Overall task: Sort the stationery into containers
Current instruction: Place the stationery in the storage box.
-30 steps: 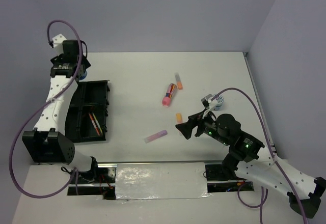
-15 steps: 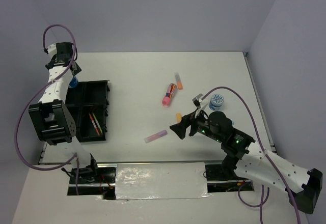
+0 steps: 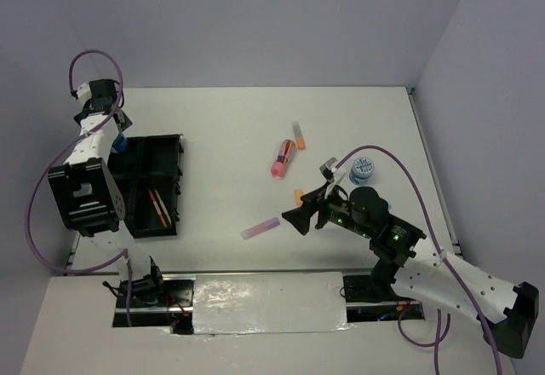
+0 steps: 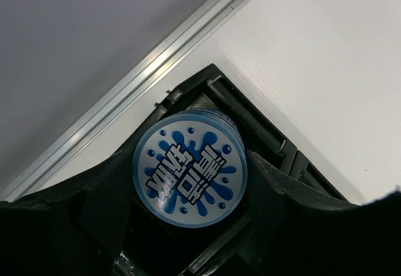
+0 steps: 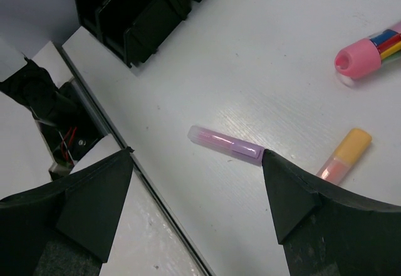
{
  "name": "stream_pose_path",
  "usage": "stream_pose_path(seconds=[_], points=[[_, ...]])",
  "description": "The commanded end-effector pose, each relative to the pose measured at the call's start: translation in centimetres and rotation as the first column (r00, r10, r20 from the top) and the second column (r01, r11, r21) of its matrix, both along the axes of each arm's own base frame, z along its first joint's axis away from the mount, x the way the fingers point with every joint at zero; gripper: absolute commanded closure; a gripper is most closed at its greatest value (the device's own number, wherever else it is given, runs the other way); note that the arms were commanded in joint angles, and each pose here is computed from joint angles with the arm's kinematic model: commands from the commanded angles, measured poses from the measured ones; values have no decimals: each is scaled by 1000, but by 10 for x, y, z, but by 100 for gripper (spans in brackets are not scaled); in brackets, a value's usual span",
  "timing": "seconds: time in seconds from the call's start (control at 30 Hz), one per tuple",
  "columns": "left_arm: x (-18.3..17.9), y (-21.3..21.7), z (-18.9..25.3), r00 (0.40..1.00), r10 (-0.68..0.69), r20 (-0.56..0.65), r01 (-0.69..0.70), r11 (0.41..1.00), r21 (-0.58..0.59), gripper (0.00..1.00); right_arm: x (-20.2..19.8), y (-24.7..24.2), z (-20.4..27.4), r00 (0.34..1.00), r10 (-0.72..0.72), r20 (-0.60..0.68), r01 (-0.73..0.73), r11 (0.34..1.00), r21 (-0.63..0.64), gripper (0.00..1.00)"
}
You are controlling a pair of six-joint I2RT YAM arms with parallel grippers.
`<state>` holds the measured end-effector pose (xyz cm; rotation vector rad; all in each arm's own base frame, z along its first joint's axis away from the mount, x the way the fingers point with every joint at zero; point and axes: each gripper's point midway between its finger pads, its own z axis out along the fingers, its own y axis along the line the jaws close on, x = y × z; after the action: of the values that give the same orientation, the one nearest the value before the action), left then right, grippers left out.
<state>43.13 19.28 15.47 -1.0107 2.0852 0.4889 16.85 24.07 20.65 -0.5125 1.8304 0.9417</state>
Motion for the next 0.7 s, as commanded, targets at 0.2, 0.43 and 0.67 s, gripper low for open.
stream_pose_path(seconds=[0.2,0.43,0.67], points=[[23,4,-9,998,-40,47,40,999,-1,90,1,8,4,998,39,40,-40,999,14,9],[22,9,-26,1000,-29,6,29,1000,-9,81,0,9,3,998,52,41,-53,999,11,9],[18,12,-40,999,-22,-38,22,1000,-10,55,0,10,2,998,55,40,-56,998,10,9]])
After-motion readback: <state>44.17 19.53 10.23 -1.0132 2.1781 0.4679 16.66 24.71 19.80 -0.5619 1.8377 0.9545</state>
